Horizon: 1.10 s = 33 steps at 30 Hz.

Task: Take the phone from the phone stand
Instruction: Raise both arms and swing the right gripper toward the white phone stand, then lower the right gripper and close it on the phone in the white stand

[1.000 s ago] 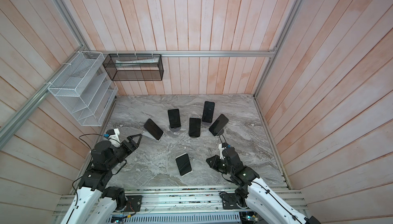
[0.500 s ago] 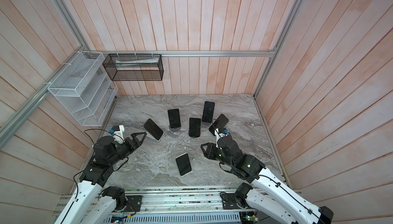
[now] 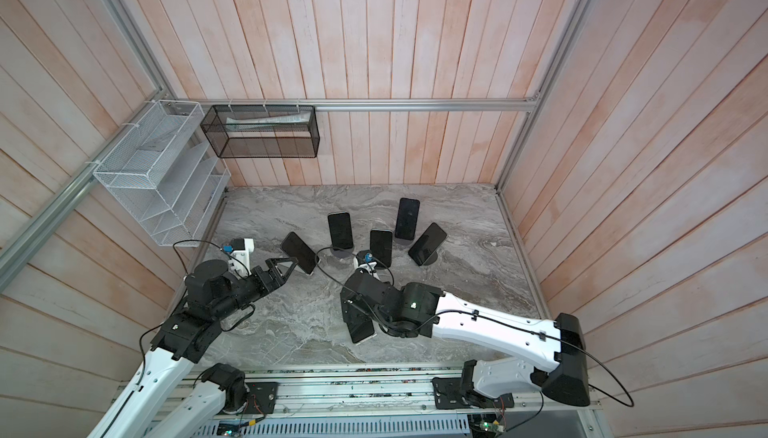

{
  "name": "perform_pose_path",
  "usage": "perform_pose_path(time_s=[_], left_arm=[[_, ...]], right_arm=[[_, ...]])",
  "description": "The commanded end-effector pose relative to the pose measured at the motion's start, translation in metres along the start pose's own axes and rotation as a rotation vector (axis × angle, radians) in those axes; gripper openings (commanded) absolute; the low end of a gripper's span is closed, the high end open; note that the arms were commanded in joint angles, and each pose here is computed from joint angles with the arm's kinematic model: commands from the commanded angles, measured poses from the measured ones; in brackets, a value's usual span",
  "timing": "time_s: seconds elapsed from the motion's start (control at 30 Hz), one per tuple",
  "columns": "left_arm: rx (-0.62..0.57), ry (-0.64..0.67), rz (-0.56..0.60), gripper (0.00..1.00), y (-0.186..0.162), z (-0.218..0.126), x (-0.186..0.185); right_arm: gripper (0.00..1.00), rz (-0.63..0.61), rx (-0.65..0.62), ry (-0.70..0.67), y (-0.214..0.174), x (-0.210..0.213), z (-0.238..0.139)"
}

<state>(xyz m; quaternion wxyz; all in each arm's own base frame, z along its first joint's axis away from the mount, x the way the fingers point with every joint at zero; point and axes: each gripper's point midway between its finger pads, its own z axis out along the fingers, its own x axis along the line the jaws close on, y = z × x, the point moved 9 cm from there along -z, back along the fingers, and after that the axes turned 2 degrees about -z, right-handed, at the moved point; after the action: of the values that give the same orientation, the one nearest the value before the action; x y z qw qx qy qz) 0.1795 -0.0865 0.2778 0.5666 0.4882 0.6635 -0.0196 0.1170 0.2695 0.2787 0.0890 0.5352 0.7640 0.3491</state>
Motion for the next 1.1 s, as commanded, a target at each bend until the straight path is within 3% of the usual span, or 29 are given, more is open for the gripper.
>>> perform_pose_path(time_s=[0.0,0.27,1.07], left_arm=[[0.016,0.004,0.009,0.98,-0.006,-0.002,0.003],[0.032,0.006,0.016,0.98,-0.009,-0.002,0.005],[0.038,0.01,0.011,0.98,-0.012,0.002,0.01]], right_arm=[[0.85,-0.041,0.02,-0.049,-0.001,0.001,0.001],[0.98,-0.061,0.061,-0.056,-0.008,0.007,0.013],[0.98,-0.083,0.077,-0.124,-0.014,0.005,0.041]])
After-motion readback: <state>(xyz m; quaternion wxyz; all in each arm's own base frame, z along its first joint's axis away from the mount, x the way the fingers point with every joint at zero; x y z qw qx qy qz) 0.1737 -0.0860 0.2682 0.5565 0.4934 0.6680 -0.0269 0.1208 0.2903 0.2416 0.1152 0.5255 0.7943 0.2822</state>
